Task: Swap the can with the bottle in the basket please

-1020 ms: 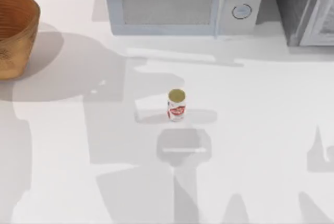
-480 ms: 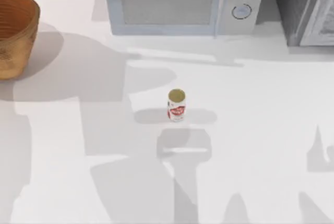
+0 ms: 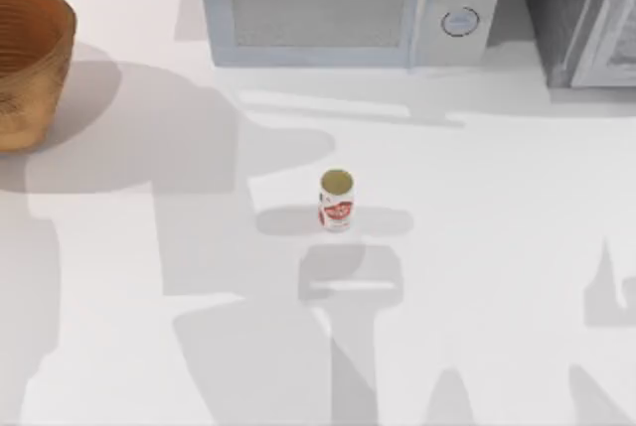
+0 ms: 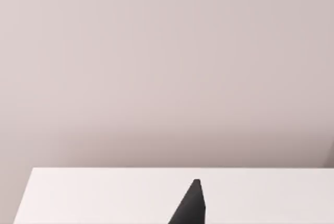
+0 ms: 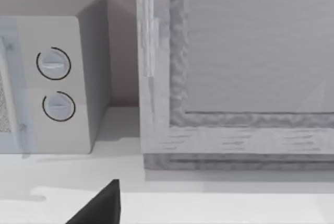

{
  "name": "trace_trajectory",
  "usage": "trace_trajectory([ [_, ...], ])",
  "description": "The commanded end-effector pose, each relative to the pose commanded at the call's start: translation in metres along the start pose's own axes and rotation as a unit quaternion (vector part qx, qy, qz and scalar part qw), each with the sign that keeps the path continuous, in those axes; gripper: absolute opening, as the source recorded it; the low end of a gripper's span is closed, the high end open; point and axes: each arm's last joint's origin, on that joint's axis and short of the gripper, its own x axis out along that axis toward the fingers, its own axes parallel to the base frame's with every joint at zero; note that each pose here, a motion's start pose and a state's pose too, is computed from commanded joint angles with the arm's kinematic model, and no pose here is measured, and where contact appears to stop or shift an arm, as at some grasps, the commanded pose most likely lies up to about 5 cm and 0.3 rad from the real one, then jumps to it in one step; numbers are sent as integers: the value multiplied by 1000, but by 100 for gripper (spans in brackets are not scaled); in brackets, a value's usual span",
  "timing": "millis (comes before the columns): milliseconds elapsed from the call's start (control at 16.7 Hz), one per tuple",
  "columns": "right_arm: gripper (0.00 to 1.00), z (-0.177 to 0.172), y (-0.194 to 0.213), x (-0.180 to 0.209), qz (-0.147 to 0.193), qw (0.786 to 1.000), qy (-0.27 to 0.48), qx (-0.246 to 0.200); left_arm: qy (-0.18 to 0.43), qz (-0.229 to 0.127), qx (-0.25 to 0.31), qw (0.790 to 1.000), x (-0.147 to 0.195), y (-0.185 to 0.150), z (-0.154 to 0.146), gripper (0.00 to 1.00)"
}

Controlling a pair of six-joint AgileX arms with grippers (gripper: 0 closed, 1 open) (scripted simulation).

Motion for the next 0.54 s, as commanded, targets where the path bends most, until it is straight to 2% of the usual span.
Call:
trace_trajectory([
  [180,100,0,0,0,0,1000,0,0,0,0,0,1000,0,0,0,98],
  [540,100,0,0,0,0,1000,0,0,0,0,0,1000,0,0,0,100],
])
